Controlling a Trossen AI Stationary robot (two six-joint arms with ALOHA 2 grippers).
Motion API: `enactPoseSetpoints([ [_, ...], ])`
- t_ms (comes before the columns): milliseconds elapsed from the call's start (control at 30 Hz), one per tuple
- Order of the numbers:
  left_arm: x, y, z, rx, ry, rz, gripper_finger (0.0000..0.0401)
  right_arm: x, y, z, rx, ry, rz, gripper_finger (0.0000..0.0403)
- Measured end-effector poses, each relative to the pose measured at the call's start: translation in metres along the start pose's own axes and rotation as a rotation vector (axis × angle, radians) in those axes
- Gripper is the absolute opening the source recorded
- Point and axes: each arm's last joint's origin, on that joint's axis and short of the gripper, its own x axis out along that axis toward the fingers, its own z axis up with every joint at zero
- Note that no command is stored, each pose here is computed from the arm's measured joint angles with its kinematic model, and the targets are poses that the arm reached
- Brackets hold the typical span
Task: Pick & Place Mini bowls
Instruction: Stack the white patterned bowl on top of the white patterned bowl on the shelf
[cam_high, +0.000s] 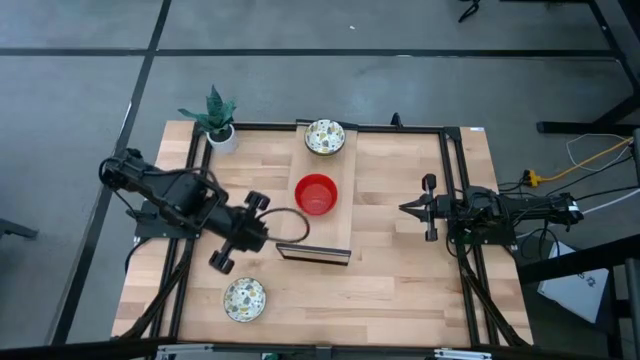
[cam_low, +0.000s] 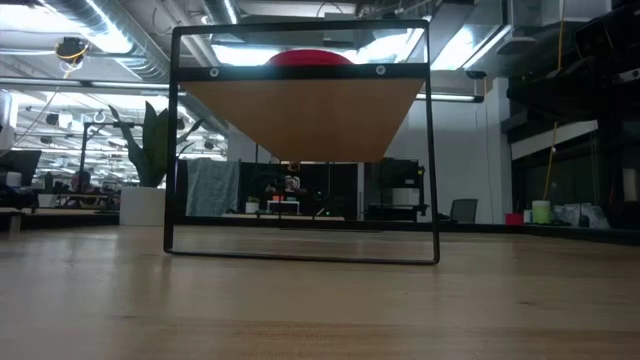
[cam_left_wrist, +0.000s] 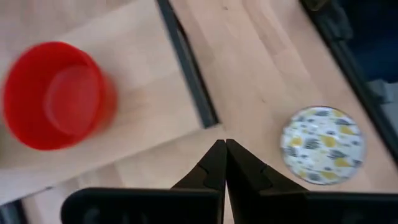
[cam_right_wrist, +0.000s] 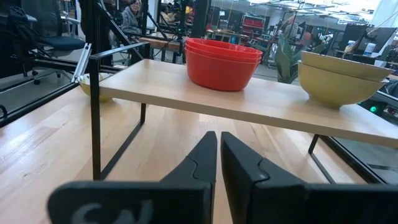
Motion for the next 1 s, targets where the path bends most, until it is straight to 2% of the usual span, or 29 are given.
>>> enactPoseSetpoints([
  [333,-0.002,-0.038,-0.002,-0.080,0.047,-0.108,0.0001,0.000,0.000,0.000,0.000,0.000,0.000,0.0026],
  [700,-0.003,-0.057,-0.003,-0.198,0.060,-0.117,0.0009,0.000,0.000,0.000,0.000,0.000,0.000,0.0026],
  [833,0.005,-0.060,0.000,-0.222,0.087,-0.111,0.0037,0.000,0.000,0.000,0.000,0.000,0.000,0.0026],
  [1000,0.020,-0.064,0.000,-0.253,0.199,-0.083,0.0099,0.000,0.000,0.000,0.000,0.000,0.000,0.0026],
])
